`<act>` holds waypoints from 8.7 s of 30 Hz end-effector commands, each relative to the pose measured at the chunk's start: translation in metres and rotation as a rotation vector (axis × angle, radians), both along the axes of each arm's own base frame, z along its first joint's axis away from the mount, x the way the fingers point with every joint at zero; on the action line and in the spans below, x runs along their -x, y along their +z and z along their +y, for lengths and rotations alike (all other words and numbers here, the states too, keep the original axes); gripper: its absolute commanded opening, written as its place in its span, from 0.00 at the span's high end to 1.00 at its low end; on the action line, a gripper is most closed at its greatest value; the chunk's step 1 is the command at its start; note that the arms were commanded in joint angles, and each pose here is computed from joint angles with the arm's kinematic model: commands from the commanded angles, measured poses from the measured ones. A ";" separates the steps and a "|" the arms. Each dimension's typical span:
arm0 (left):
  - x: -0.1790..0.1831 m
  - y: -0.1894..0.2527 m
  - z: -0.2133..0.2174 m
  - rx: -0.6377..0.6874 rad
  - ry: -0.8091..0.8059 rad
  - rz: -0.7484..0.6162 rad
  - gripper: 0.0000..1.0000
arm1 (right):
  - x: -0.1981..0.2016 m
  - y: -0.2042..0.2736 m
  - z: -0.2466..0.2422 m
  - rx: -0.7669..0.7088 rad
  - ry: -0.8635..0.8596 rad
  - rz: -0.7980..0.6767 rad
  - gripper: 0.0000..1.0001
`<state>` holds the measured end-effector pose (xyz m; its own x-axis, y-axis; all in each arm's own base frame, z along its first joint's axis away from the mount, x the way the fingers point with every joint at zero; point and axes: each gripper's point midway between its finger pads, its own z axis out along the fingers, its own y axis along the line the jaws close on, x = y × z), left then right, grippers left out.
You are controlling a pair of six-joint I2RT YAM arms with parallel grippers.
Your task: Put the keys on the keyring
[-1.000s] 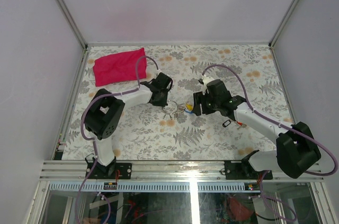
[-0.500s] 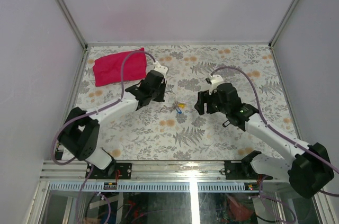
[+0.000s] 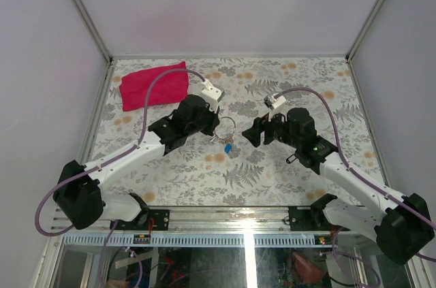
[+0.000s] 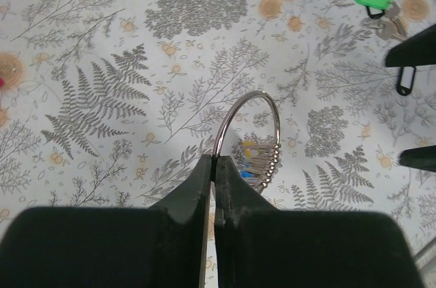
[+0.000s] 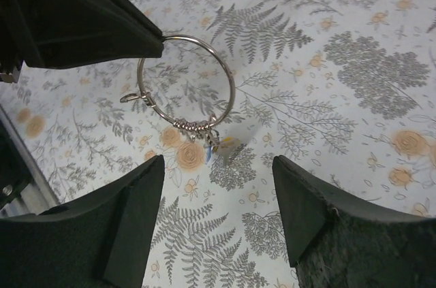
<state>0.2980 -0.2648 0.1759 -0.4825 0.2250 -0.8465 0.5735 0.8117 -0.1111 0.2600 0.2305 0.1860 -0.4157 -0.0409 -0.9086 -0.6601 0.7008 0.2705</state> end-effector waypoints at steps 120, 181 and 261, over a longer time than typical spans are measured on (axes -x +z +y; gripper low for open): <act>0.061 0.255 -0.047 0.397 -0.310 -0.294 1.00 | 0.061 0.166 0.005 -0.205 0.305 -0.918 0.55; 0.062 0.252 -0.052 0.398 -0.333 -0.281 1.00 | 0.039 0.176 0.017 -0.296 0.262 -0.850 0.68; 0.049 0.205 -0.039 0.314 -0.245 -0.269 0.83 | 0.059 0.130 -0.031 0.249 0.253 -0.128 1.00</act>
